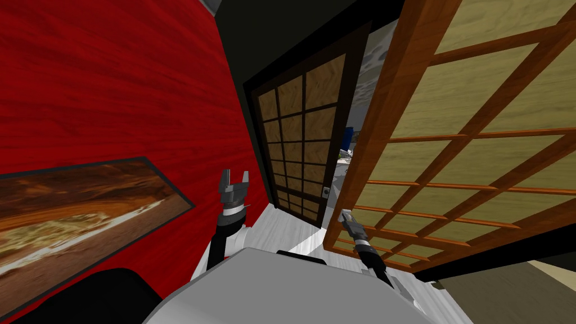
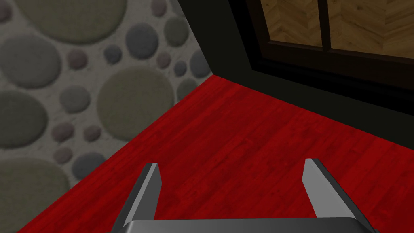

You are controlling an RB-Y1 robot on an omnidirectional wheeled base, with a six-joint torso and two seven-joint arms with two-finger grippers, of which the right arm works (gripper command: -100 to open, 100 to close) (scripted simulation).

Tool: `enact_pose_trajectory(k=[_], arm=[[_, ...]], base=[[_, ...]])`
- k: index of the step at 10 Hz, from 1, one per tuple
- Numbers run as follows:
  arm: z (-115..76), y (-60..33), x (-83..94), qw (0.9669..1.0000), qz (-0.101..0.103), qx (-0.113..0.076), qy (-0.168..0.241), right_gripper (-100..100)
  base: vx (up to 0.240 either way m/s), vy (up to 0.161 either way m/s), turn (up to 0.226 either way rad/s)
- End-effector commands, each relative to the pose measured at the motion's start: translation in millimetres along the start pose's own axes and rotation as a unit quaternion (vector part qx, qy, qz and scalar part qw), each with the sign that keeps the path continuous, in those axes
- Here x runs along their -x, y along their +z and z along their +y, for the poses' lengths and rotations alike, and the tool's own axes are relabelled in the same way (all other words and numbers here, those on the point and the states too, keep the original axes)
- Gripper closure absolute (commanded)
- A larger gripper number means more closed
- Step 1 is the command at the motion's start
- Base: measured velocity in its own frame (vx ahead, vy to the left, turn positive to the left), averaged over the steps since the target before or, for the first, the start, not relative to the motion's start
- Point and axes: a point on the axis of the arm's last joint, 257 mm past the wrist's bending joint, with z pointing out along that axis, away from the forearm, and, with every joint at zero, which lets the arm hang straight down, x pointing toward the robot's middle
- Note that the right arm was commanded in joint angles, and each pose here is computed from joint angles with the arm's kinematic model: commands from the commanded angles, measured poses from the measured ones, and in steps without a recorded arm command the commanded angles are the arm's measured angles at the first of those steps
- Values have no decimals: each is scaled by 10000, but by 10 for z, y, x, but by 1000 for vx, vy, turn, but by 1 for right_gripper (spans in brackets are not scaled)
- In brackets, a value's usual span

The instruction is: Pull the door open

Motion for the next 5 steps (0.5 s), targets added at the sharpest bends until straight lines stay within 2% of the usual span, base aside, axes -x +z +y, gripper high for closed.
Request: enact_pose_trajectory(k=[1,4,5], arm=[[8,-1,-1,10000,-1,5,6,100],[8,-1,-1,10000,-1,5,6,100],[-2,4,10,9998,-17,-10,185,100]], base=[[0,0,0],[0,0,0],[-21,-9,45]])
